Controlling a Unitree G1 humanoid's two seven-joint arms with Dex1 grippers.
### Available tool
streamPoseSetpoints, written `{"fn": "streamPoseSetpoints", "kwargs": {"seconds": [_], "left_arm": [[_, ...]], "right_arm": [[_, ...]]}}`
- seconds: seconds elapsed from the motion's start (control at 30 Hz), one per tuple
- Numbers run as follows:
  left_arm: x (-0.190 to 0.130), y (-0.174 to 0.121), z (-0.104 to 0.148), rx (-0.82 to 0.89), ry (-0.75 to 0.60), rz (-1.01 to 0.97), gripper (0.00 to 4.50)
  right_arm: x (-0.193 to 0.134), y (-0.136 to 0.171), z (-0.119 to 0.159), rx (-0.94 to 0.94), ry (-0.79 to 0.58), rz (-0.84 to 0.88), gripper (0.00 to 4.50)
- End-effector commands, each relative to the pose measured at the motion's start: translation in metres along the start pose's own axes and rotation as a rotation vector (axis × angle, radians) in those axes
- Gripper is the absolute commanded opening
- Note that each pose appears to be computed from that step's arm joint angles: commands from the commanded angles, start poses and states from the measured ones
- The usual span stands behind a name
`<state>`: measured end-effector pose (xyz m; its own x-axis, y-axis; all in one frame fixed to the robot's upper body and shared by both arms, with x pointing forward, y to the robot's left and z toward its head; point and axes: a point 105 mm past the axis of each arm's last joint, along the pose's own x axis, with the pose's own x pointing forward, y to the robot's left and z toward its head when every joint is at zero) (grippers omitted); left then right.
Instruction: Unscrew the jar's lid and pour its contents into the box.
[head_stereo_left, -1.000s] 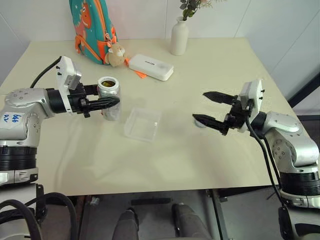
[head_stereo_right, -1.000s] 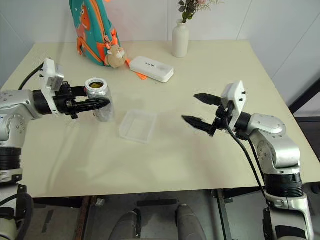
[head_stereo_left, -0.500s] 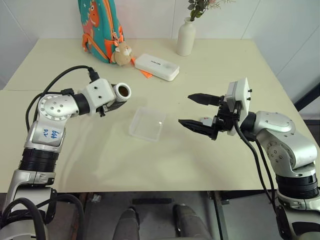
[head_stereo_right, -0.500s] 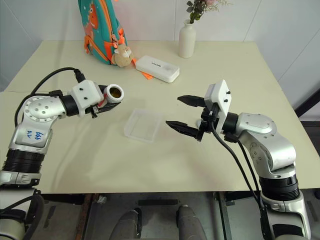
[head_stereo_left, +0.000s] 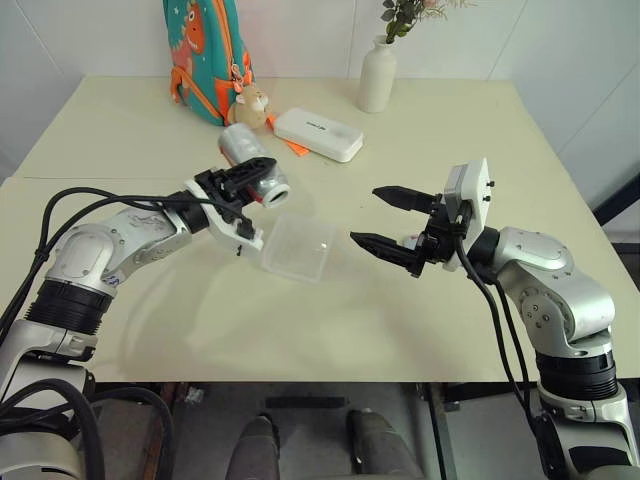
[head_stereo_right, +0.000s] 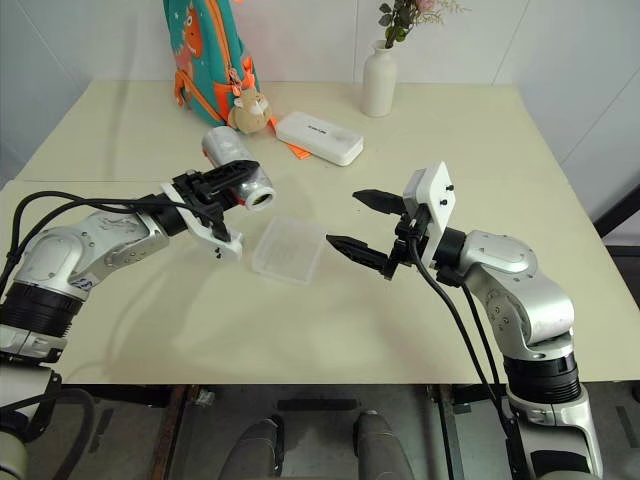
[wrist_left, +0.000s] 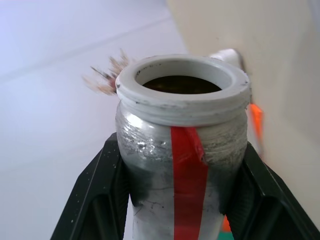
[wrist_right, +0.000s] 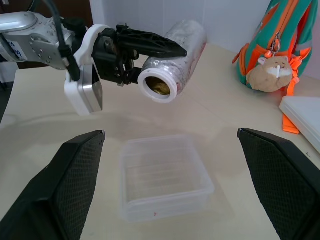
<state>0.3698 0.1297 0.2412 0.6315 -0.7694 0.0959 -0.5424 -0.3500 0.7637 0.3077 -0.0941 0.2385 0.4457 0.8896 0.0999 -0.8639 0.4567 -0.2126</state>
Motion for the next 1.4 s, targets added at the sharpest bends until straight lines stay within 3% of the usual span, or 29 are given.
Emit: {"fn": "streamPoseSetpoints", "kwargs": {"seconds": [0.03,0.27,0.47,0.7,0.87,1.03,1.13,1.33,1.4], "left_arm": [[0.001,0.009,-0.005,0.204,-0.030,0.076,2.06],[0.008,0.011,-0.012,0.350,-0.034,0.148,2.06],[0.010,0.014,-0.008,0.295,-0.040,0.162,2.06],[-0.007,0.015,-0.038,0.196,0.081,0.112,2.06],[-0.027,0.012,-0.078,-0.181,0.305,0.105,2.06],[-0.058,-0.033,-0.117,-1.043,0.648,0.120,2.06],[-0.081,-0.056,-0.134,-1.454,0.813,0.246,2.06],[-0.110,-0.086,-0.137,-1.848,0.942,0.447,2.06],[-0.110,-0.086,-0.132,-1.978,0.843,0.542,2.06]], "right_arm": [[0.000,0.005,0.010,-0.025,-0.040,-0.001,4.47],[-0.006,0.005,0.010,-0.070,-0.026,-0.014,4.47],[-0.012,0.008,0.006,-0.094,0.007,0.003,4.47],[-0.016,0.009,0.004,-0.093,0.020,0.006,4.47],[-0.018,0.006,0.002,-0.105,0.035,0.014,4.47],[-0.020,0.005,-0.003,-0.118,0.052,0.025,4.47],[-0.020,0.005,-0.007,-0.128,0.066,0.039,4.47],[-0.019,0.003,-0.011,-0.135,0.075,0.040,4.47],[-0.018,0.002,-0.012,-0.135,0.074,0.036,4.47]]}}
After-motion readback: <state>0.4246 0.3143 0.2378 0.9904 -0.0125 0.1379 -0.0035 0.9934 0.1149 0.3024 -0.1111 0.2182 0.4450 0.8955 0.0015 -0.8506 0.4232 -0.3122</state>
